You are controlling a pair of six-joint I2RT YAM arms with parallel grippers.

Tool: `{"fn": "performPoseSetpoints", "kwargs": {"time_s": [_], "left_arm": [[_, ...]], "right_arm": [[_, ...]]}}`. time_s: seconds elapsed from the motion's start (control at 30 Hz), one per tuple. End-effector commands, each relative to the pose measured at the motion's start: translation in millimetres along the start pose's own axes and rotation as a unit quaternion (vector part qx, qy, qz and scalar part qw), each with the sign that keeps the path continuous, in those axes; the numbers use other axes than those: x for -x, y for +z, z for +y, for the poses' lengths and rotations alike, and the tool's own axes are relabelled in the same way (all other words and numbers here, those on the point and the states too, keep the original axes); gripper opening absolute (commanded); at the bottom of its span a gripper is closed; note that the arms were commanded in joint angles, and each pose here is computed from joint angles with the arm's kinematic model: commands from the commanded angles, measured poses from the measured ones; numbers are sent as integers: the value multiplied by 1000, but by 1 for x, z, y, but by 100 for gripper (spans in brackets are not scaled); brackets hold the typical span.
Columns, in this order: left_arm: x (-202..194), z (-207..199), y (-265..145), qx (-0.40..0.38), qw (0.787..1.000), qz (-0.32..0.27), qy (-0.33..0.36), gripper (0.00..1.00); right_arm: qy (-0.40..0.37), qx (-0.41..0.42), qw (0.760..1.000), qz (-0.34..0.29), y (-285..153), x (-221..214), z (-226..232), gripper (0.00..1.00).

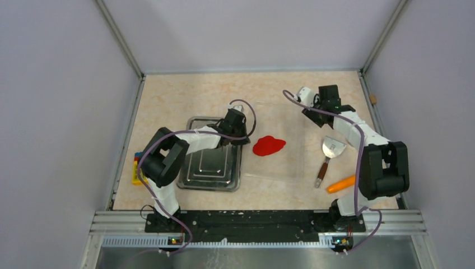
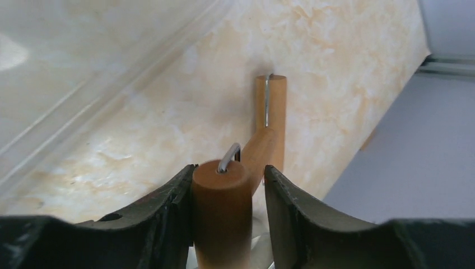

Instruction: Roll out the dumpling wrappers from the dough

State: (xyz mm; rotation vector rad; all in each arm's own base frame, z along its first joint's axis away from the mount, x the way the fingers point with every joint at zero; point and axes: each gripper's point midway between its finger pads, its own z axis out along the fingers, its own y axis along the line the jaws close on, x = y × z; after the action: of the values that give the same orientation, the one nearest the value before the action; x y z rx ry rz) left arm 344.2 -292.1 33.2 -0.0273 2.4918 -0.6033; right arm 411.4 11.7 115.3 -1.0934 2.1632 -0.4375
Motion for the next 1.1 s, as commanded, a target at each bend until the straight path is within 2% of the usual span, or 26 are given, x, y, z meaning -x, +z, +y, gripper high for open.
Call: {"fn": "performPoseSetpoints", "kwargs": {"time_s": [0.0, 0.07, 0.1, 0.23, 0.33, 0.43, 0.5, 0.6, 0.7, 0.77, 0.87, 1.07], "left_arm": [[10, 5, 1, 11, 1000, -8, -5, 0], [13, 5, 2, 10, 1000, -11, -4, 0], [14, 4, 3, 9, 1000, -12, -2, 0], [13, -8, 3, -21, 1000, -6, 9, 0], [14, -10, 2, -27, 999, -7, 17, 0], [14, -14, 0, -41, 999, -7, 30, 0], [13, -17, -2, -49, 998, -5, 38, 0], [17, -23, -4, -62, 997, -17, 46, 1], [17, -30, -5, -75, 995, -17, 58, 9], [16, -33, -7, -83, 994, -16, 65, 22], [16, -40, -10, -98, 991, -17, 84, 33], [19, -46, -17, -116, 987, -21, 112, 43]], "right_arm": [[96, 64, 993, -9, -40, 20, 9, 50], [108, 106, 988, -5, -49, 18, 27, 61], [115, 123, 986, 1, -52, 15, 35, 63], [146, 153, 977, 18, -65, 4, 56, 66], [178, 141, 974, 16, -75, -3, 51, 66], [245, 115, 963, 13, -83, -15, 27, 62], [313, 88, 945, 30, -85, -45, 1, 55], [366, 60, 926, 67, -79, -83, -19, 44], [389, 15, 916, 102, -70, -116, -37, 41], [402, -5, 908, 117, -63, -132, -49, 40], [419, -24, 897, 137, -51, -151, -66, 38], [409, -52, 895, 169, -27, -176, -87, 39]]}}
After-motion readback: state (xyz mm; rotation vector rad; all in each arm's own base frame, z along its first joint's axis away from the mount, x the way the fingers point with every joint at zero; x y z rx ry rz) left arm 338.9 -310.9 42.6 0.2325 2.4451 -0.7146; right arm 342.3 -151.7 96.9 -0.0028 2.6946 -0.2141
